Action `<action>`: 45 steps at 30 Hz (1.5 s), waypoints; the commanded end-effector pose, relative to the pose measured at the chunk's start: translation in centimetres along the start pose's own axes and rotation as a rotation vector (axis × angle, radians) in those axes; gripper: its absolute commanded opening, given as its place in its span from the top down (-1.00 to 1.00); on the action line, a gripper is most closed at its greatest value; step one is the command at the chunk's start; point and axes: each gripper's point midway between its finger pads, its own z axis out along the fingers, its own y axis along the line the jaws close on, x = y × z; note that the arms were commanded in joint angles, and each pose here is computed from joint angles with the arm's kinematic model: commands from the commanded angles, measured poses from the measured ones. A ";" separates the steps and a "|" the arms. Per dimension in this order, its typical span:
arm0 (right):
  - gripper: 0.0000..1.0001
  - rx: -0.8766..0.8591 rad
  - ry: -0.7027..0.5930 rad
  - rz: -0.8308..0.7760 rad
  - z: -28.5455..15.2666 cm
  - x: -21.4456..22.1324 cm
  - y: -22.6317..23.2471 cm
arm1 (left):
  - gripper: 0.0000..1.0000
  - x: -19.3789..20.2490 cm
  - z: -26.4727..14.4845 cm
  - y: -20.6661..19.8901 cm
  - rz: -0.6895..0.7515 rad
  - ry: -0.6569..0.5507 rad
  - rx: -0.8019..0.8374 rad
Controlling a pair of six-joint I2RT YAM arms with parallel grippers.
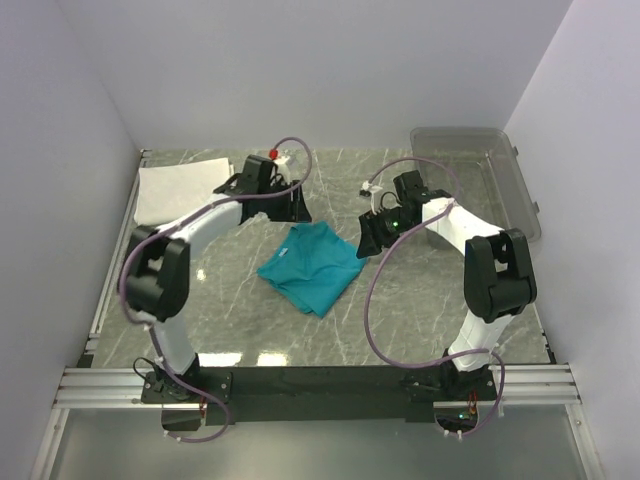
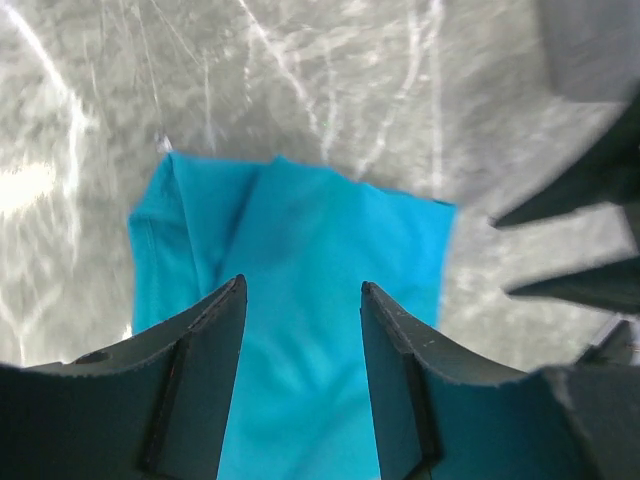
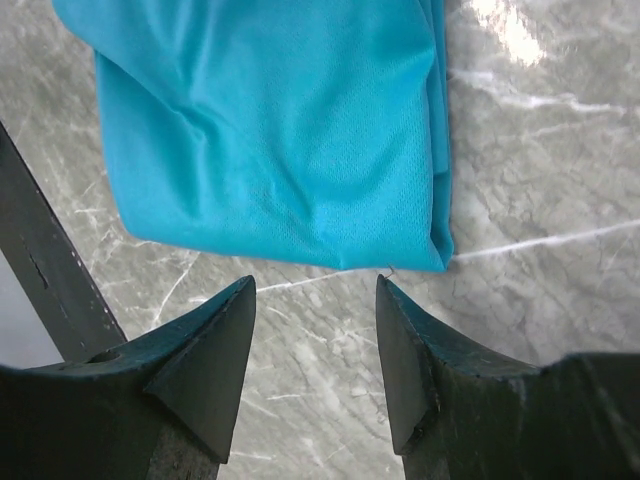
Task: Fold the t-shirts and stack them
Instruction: Fold the tshirt
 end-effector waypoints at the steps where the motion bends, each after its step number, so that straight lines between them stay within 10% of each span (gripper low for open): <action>1: -0.17 0.039 -0.061 -0.024 -1.1 -1.6 0.2 | -0.09 0.1 1.9 0.1 0.082 0.072 0.026; 19: -0.18 0.051 -0.036 0.016 -0.7 -0.7 -0.9 | -0.09 4.2 5.7 -0.2 0.139 0.255 0.107; 26: -0.18 0.049 -0.035 0.020 -0.8 -0.5 -1.0 | 0.29 3.7 6.1 1.0 0.144 0.234 0.023; 31: -0.18 0.050 -0.040 0.014 -1.0 -0.5 -0.8 | 0.99 1.9 4.9 2.1 0.083 0.174 0.013; 45: -0.20 -0.001 -0.028 0.095 0.8 -0.5 -0.5 | 0.99 3.2 4.5 4.8 -0.204 0.181 0.147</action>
